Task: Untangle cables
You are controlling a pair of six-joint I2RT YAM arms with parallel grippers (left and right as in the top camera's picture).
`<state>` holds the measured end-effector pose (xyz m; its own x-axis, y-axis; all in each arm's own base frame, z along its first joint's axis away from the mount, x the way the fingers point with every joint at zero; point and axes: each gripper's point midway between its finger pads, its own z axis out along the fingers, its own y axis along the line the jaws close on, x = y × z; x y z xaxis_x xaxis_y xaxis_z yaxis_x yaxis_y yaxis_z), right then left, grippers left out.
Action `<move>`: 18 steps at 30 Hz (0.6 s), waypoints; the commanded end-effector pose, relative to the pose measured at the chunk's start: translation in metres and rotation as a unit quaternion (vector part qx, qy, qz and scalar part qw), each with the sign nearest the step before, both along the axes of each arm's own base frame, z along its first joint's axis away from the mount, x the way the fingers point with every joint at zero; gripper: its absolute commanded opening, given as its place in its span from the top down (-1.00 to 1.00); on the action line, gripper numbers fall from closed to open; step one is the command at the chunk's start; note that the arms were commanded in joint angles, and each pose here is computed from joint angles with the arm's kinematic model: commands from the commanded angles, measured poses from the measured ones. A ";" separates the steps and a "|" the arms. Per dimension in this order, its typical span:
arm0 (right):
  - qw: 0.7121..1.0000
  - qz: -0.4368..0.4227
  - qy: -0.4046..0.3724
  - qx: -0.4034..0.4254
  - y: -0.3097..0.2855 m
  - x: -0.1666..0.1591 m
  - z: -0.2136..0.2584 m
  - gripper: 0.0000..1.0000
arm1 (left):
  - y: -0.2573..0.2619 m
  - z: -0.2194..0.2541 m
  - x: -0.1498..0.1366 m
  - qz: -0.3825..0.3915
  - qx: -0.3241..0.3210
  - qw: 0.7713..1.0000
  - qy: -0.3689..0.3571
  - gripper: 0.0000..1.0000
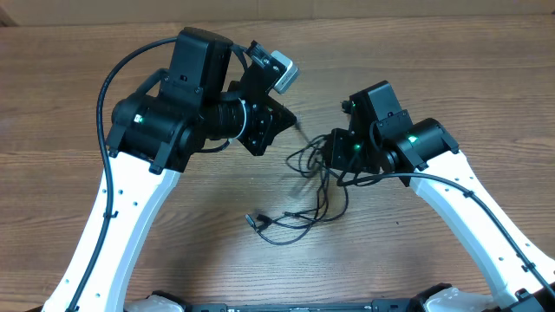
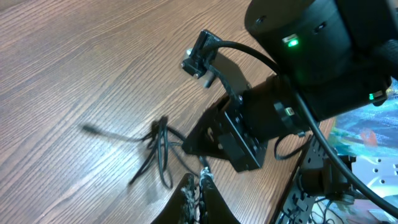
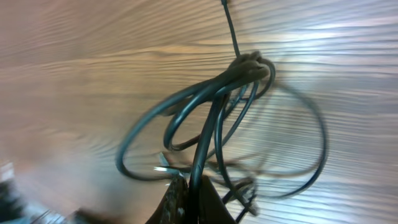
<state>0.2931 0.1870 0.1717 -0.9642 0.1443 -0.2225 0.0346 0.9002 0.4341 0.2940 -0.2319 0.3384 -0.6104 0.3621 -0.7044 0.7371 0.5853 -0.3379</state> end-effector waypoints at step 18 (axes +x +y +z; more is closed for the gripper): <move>0.871 0.445 -0.159 0.136 0.055 -0.063 0.043 0.92 | 0.060 0.001 0.010 0.135 0.080 0.988 -0.004 0.49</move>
